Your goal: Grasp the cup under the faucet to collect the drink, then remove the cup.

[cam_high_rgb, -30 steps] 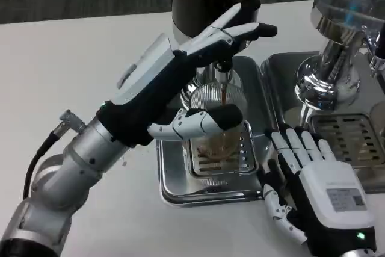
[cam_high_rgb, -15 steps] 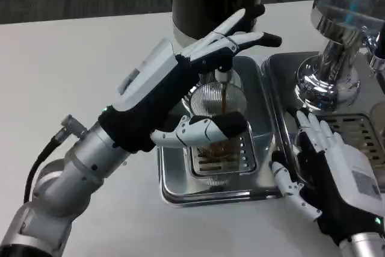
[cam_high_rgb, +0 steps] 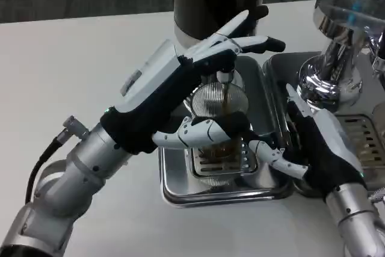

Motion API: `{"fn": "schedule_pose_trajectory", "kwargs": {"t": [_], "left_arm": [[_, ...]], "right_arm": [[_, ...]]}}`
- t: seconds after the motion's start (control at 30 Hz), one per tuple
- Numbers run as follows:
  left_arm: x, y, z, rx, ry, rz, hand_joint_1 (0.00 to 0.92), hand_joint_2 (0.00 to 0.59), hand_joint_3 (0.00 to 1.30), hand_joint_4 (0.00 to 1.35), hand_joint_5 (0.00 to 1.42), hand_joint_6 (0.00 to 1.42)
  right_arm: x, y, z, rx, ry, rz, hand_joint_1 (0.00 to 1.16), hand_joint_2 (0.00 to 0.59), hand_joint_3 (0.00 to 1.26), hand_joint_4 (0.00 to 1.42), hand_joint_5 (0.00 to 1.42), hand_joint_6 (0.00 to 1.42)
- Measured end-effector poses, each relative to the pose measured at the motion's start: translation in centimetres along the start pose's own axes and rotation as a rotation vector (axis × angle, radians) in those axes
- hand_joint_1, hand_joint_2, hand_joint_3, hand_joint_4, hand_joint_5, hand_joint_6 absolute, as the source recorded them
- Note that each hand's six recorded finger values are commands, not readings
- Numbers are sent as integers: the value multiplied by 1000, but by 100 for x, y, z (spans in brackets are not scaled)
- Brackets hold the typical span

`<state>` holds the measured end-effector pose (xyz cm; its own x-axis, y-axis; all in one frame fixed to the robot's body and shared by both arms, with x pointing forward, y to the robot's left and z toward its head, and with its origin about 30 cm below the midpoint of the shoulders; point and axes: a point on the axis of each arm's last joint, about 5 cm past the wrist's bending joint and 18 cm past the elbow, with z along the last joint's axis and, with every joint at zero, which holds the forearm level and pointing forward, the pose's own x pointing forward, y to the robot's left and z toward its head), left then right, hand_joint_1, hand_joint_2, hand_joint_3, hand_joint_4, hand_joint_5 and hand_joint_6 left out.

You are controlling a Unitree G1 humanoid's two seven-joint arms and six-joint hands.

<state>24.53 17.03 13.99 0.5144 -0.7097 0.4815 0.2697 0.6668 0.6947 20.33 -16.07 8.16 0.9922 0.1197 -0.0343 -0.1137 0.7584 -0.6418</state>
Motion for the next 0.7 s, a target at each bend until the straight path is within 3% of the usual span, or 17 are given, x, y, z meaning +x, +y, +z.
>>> {"fn": "schedule_pose_trajectory", "kwargs": {"t": [0.37,0.57,0.7], "left_arm": [[-10,15,-5,-2,4,8,0,173,268,28,242,184],[-25,41,-9,6,12,7,0,175,268,28,242,183],[-33,48,-2,18,25,15,0,175,251,4,229,104]], "right_arm": [[147,21,27,44,3,53,525,202,0,0,0,0],[193,61,51,52,-4,60,525,202,0,0,0,0],[204,84,58,65,-1,52,525,202,0,0,0,0]]}}
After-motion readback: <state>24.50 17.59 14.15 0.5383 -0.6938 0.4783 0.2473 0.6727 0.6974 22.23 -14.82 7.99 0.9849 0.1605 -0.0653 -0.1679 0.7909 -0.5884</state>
